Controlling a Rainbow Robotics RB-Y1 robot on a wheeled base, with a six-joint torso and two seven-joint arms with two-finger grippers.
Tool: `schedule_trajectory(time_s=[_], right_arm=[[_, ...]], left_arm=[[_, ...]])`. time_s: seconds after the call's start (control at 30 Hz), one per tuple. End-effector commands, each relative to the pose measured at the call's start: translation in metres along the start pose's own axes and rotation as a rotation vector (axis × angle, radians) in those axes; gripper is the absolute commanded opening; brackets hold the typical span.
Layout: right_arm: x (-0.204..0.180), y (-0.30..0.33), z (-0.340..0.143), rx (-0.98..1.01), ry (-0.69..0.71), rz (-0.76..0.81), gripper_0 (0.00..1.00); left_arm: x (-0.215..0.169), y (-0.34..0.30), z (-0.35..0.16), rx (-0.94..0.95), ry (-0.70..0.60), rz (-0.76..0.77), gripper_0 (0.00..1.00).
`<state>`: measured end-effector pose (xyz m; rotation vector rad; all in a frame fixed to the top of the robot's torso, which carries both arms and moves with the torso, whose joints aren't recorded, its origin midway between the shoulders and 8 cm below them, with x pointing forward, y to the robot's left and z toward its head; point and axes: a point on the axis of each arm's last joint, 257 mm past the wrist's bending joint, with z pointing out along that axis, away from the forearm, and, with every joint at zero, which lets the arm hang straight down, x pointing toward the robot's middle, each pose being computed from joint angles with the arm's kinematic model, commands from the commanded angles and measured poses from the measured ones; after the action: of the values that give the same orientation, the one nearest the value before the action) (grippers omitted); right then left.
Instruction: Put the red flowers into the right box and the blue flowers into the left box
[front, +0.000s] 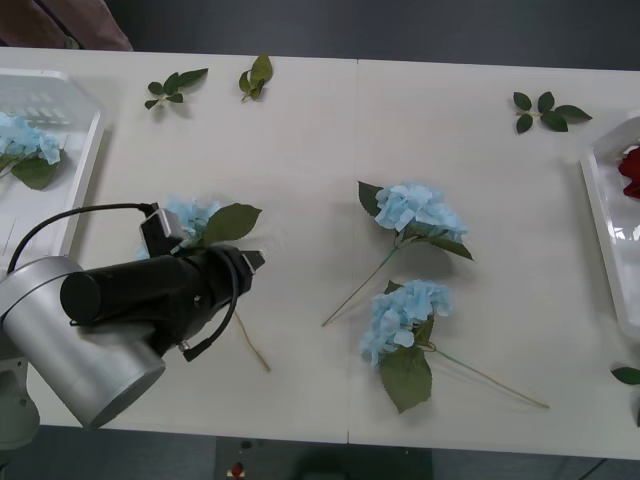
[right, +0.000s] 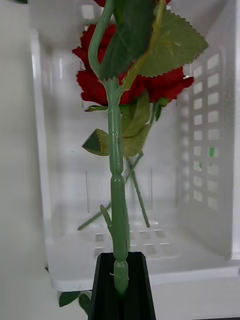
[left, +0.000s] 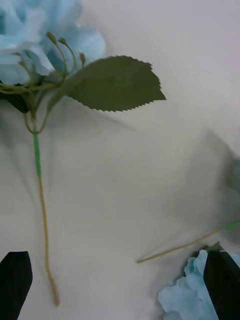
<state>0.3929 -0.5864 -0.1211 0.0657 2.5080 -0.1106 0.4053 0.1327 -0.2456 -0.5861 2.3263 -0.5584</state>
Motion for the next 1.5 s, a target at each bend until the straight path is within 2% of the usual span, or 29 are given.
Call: schedule_trajectory(time_s=[0.03, 0.43, 0.7, 0.73, 0.77, 0.8, 0.9, 0.93, 1.0, 1.23, 1.4, 1.5], right_arm=[[-0.001, -0.022, 0.001, 0.058, 0.008, 0.039, 0.00], [0.012, -0.054, 0.060, 0.125, -0.006, 0.082, 0.00], [0.013, -0.068, 0.074, 0.169, -0.031, 0.078, 0.00], [0.012, -0.068, 0.074, 0.170, -0.033, 0.074, 0.03], [0.012, -0.068, 0.074, 0.170, -0.033, 0.074, 0.12], [0.012, -0.069, 0.074, 0.171, -0.034, 0.073, 0.41], [0.009, -0.067, 0.075, 0.164, -0.046, 0.068, 0.89], [0.008, -0.066, 0.074, 0.162, -0.050, 0.067, 0.96], [0.005, -0.061, 0.075, 0.141, -0.058, 0.065, 1.00], [-0.013, -0.036, 0.066, 0.099, -0.079, -0.012, 1.00], [-0.025, 0.001, 0.055, 0.015, -0.088, -0.094, 1.00], [-0.030, 0.022, 0.049, -0.038, -0.095, -0.195, 1.00]], left_arm=[[-0.019, 0.026, -0.009, -0.092, -0.050, 0.019, 1.00], [-0.031, 0.056, 0.017, -0.185, -0.037, 0.080, 1.00], [-0.049, 0.062, 0.045, -0.231, -0.042, 0.130, 1.00], [-0.051, 0.060, 0.050, -0.237, -0.043, 0.141, 1.00], [-0.052, 0.059, 0.053, -0.240, -0.043, 0.147, 1.00], [-0.053, 0.057, 0.056, -0.243, -0.041, 0.156, 1.00], [-0.059, 0.056, 0.065, -0.260, -0.043, 0.175, 1.00], [-0.060, 0.055, 0.068, -0.265, -0.043, 0.184, 1.00], [-0.062, 0.055, 0.072, -0.276, -0.043, 0.199, 1.00], [-0.064, 0.054, 0.088, -0.304, -0.037, 0.261, 1.00], [-0.064, 0.057, 0.097, -0.337, -0.029, 0.311, 1.00], [-0.065, 0.058, 0.099, -0.345, -0.027, 0.332, 1.00]])
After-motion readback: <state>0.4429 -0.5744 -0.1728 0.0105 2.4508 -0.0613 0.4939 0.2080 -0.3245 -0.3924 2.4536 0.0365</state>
